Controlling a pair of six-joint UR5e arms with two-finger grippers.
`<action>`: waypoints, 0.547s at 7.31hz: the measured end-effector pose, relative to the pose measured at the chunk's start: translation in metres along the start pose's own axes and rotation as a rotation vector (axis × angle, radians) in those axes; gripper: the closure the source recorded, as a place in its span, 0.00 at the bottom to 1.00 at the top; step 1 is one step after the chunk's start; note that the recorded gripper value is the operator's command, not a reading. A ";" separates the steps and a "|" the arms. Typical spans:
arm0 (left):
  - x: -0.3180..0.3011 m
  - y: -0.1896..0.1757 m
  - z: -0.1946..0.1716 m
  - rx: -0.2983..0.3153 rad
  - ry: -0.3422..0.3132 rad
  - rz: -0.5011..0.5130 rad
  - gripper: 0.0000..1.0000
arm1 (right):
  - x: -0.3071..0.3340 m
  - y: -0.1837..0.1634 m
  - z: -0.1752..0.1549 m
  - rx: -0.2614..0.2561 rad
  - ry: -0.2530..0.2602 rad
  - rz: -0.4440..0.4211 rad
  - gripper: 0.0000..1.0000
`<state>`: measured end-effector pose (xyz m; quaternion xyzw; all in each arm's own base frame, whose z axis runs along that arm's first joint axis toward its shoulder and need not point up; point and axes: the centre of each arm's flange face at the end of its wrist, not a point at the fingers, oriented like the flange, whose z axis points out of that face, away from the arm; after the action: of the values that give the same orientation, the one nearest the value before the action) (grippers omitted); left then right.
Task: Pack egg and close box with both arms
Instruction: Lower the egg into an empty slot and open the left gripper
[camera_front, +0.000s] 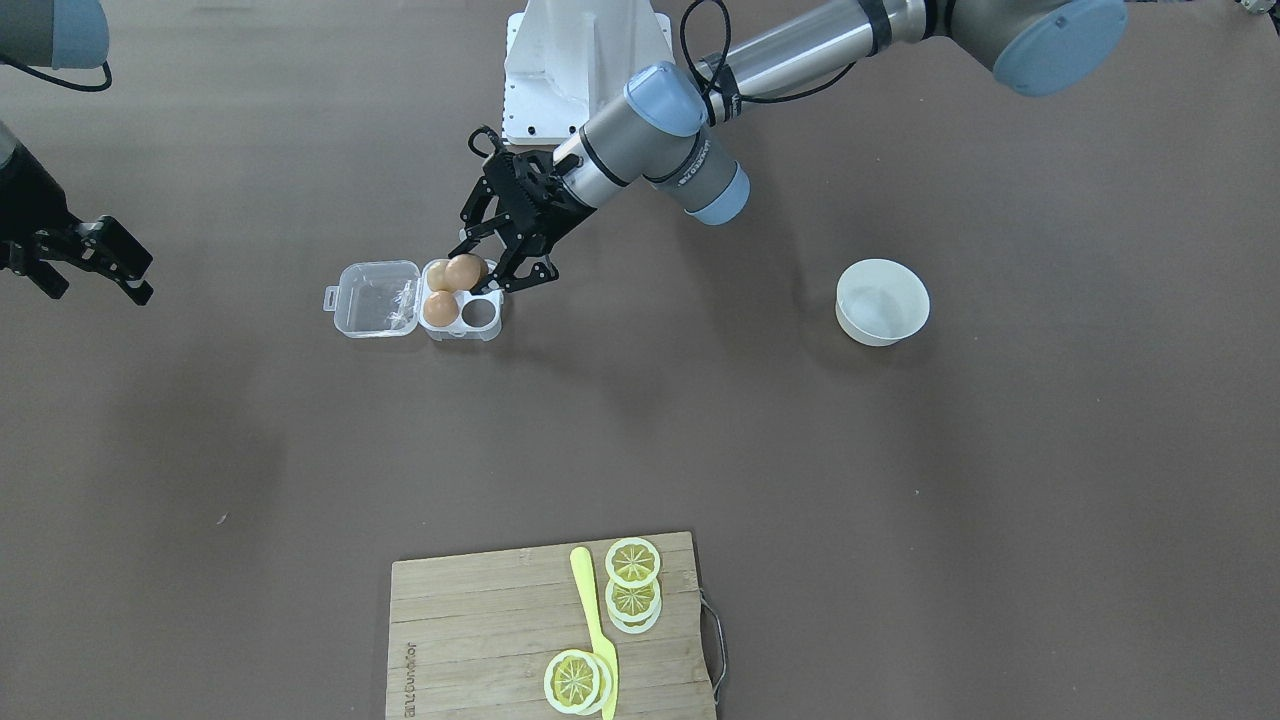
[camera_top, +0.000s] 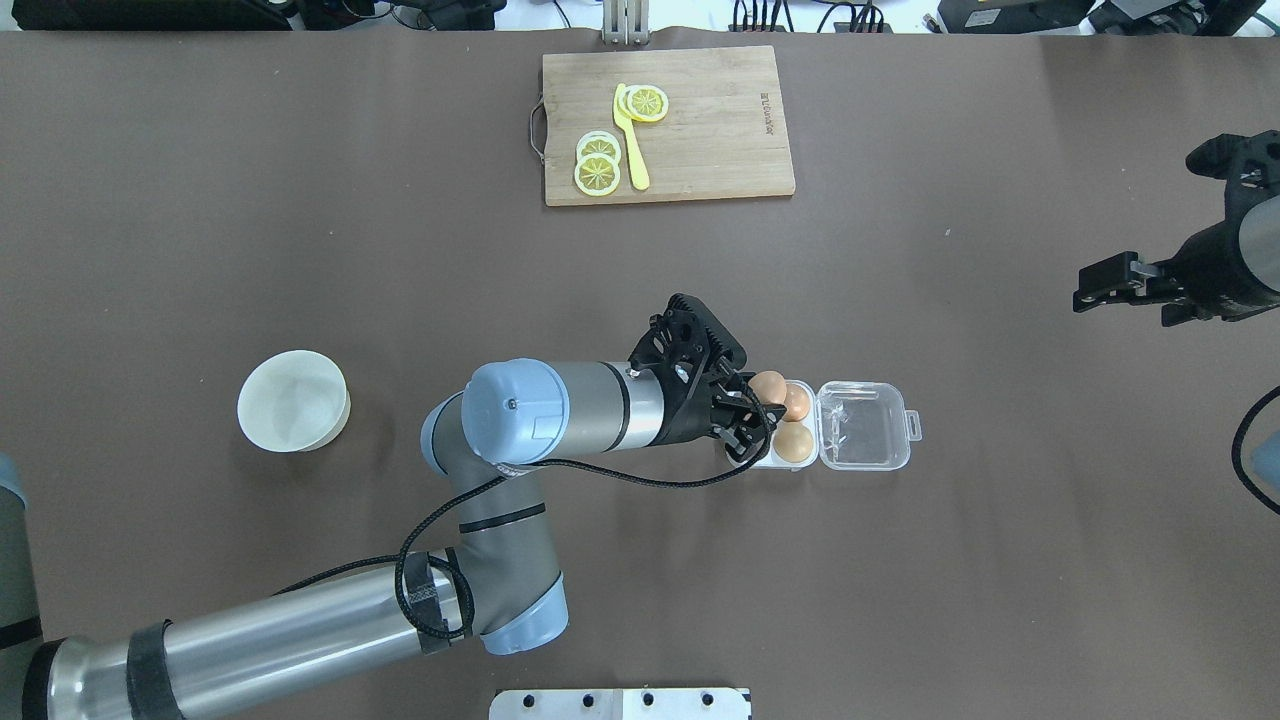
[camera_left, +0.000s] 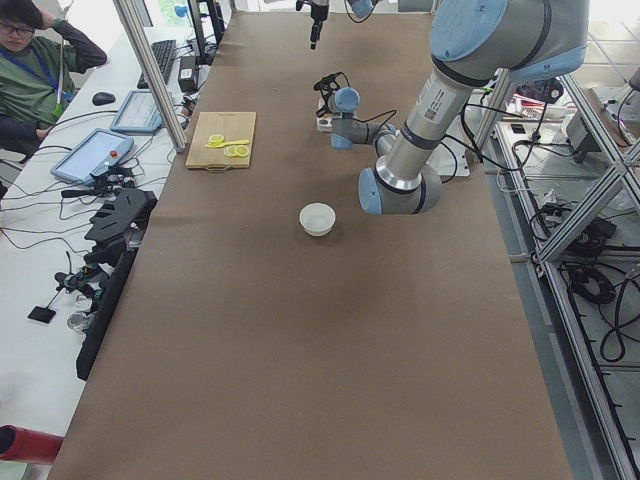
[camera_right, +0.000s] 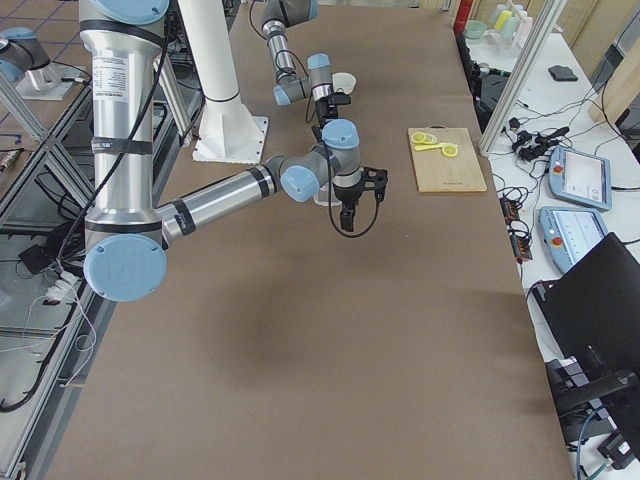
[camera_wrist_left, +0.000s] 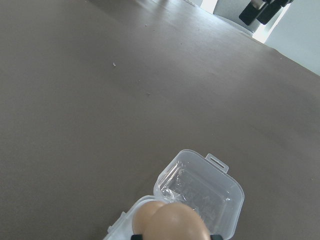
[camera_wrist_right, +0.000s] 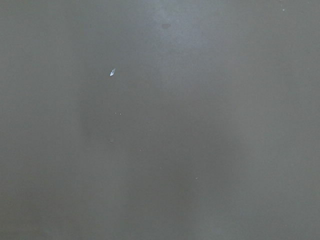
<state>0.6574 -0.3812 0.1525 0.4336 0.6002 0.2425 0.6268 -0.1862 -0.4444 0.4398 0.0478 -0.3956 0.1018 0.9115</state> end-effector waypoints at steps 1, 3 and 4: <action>-0.003 0.003 0.001 -0.005 -0.006 0.007 1.00 | -0.001 0.001 0.000 -0.008 -0.006 0.001 0.00; -0.006 0.012 0.002 -0.017 -0.012 0.009 1.00 | -0.003 0.004 0.000 -0.030 -0.022 0.005 0.00; -0.005 0.017 0.002 -0.023 -0.011 0.008 1.00 | -0.004 0.005 0.000 -0.041 -0.028 0.010 0.00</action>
<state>0.6624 -0.3777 0.1691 0.4302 0.5920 0.2495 0.6341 -0.1898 -0.4403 0.4367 0.0288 -0.4106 0.0974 0.9061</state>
